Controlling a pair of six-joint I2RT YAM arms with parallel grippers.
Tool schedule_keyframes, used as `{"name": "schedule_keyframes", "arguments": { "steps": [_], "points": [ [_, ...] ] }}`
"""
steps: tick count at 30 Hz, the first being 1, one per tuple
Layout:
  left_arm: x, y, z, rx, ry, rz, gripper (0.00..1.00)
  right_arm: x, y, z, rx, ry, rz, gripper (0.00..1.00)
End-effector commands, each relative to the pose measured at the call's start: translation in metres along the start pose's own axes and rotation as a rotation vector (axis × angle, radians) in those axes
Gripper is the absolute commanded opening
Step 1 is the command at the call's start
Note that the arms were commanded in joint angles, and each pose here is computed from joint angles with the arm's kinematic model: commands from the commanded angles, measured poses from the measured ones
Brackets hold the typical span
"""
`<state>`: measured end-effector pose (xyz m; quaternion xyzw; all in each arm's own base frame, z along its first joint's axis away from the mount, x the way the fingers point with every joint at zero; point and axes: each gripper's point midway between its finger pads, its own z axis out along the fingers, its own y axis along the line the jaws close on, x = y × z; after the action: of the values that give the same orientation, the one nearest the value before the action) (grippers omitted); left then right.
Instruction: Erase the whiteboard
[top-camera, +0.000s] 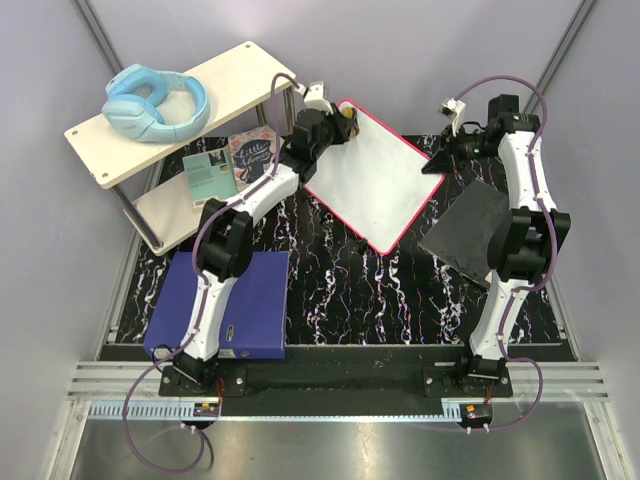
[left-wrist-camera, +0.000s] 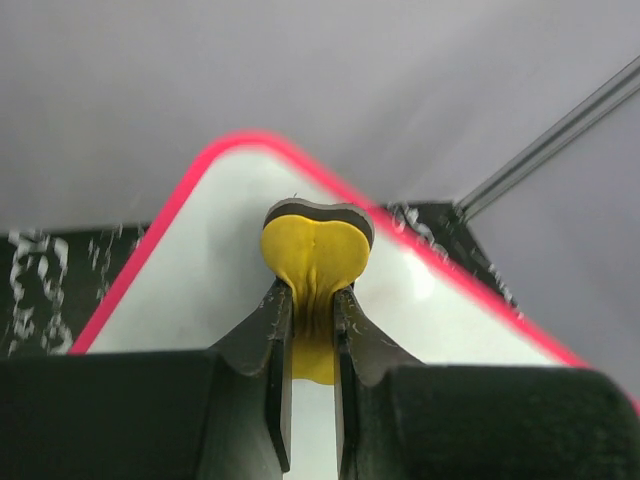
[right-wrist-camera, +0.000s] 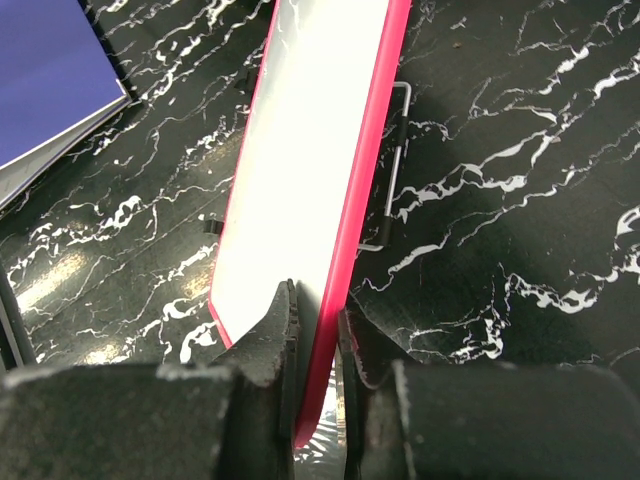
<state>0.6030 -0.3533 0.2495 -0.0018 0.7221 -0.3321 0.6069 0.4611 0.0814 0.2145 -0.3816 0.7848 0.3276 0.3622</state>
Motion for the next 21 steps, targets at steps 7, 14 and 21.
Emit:
{"name": "schedule_keyframes", "arguments": {
  "steps": [7,14,21],
  "points": [
    [0.094,0.0,-0.067,0.032,0.26,-0.033,0.0,0.054,0.099,0.012,-0.297,0.238,0.299,0.0],
    [0.097,0.01,-0.113,-0.008,0.27,-0.034,0.0,0.051,0.096,0.011,-0.287,0.236,0.301,0.03],
    [0.094,0.026,-0.132,-0.089,0.292,0.067,0.0,0.042,0.094,0.012,-0.286,0.212,0.303,0.34]
  ]
}}
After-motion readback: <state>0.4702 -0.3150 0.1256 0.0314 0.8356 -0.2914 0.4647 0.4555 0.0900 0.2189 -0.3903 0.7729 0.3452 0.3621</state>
